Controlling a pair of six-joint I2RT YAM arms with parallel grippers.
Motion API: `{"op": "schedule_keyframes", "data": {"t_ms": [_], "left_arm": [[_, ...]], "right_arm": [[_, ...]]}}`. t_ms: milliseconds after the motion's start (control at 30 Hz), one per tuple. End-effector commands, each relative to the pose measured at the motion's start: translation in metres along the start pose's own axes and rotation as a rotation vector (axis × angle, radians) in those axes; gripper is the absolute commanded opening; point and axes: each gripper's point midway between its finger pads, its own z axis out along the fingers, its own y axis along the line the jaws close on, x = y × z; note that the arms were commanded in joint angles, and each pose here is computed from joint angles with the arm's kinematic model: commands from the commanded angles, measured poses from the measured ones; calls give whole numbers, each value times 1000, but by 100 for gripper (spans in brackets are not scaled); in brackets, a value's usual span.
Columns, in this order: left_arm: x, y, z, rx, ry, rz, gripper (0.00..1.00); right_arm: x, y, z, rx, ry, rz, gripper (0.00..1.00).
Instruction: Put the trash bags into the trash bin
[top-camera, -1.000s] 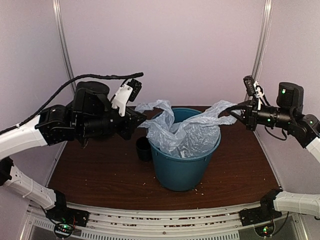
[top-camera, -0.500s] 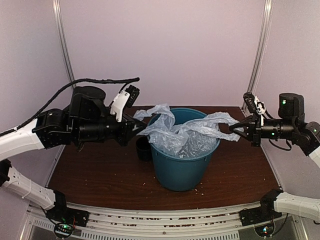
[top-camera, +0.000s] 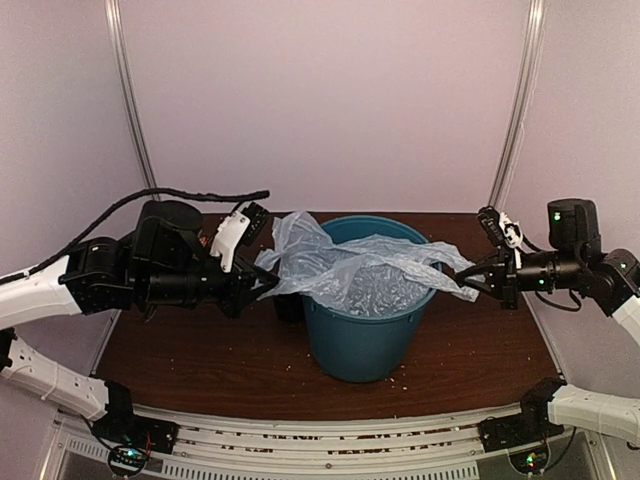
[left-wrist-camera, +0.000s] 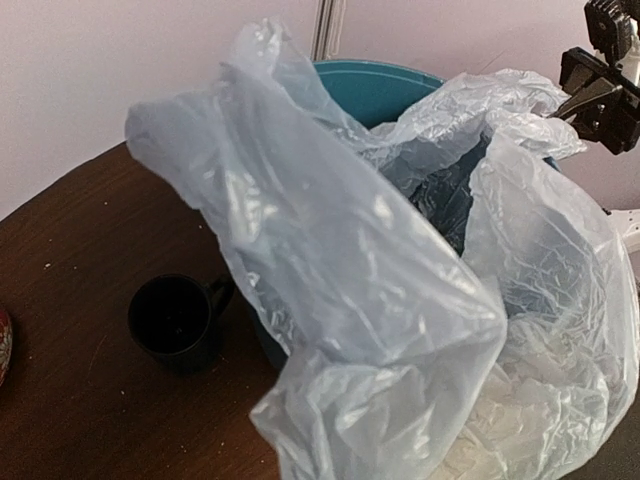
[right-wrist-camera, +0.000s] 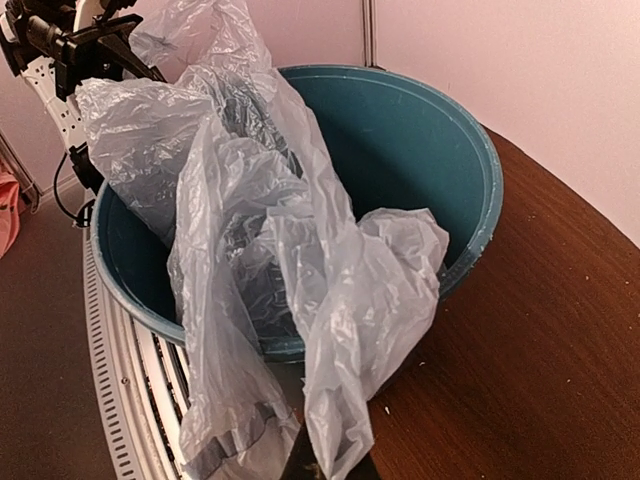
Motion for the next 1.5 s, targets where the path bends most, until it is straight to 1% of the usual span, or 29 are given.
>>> {"op": "schedule_keyframes", "data": {"t_ms": [0, 167, 267, 400, 567, 867, 1233, 1467], "left_arm": [[1, 2, -9, 5, -29, -4, 0], [9, 6, -10, -4, -28, 6, 0], [12, 4, -8, 10, -27, 4, 0], [20, 6, -2, 8, -22, 7, 0], [17, 2, 5, 18, -32, 23, 0], [19, 11, 19, -50, -21, 52, 0], [25, 22, 40, -101, -1, 86, 0], [23, 28, 38, -119, -19, 79, 0]], "right_arm": [[5, -9, -6, 72, 18, -37, 0], [14, -22, -3, 132, 61, -61, 0], [18, -18, 1, 97, 75, -74, 0], [17, -19, 3, 98, 71, -90, 0], [16, -23, 2, 110, 97, -126, 0], [31, -41, 6, 190, 146, -170, 0], [54, -60, 20, 247, 212, -163, 0], [65, -75, 22, 326, 227, -151, 0]]}}
